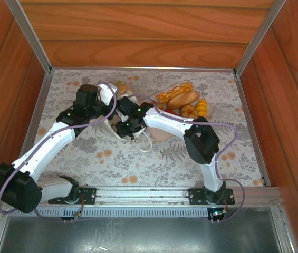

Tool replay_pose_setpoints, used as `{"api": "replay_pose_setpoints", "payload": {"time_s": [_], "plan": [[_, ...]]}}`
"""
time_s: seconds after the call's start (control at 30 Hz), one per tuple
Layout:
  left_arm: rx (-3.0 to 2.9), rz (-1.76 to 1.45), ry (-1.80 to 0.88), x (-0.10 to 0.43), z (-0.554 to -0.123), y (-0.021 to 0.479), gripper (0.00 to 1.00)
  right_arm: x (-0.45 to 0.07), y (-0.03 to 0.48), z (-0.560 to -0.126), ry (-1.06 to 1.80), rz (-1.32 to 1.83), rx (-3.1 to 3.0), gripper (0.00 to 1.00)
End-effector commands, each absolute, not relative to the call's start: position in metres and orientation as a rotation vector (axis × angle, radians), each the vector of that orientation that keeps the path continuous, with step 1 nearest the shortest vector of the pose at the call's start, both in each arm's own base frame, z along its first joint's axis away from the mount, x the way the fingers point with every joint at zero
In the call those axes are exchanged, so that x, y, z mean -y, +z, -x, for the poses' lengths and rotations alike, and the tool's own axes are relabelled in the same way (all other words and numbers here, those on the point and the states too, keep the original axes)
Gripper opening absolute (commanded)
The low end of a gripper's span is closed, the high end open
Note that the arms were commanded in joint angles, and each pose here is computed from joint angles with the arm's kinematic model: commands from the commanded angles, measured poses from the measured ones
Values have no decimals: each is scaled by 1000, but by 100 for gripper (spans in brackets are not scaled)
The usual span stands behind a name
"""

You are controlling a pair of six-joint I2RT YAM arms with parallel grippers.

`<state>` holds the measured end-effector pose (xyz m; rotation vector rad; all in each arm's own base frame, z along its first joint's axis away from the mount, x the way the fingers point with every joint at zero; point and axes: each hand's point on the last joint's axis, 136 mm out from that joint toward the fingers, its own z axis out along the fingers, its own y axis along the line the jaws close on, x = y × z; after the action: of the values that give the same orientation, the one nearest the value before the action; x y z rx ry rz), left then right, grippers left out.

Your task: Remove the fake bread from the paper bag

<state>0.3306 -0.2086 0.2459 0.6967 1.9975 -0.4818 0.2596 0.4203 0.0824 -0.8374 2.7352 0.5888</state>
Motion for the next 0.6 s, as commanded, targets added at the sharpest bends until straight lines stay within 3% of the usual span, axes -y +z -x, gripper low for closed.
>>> {"api": "replay_pose_setpoints", "payload": {"time_s": [0.0, 0.2, 0.57], "plan": [[-1900, -759, -582, 224, -317, 269, 0, -432, 80, -263, 598, 876, -2711, 53], [-1906, -757, -574, 223, -317, 267, 0, -435, 84, -264, 605, 900, -2697, 41], [-1952, -744, -511, 215, -321, 248, 0, -424, 137, -260, 643, 846, -2627, 19]]}}
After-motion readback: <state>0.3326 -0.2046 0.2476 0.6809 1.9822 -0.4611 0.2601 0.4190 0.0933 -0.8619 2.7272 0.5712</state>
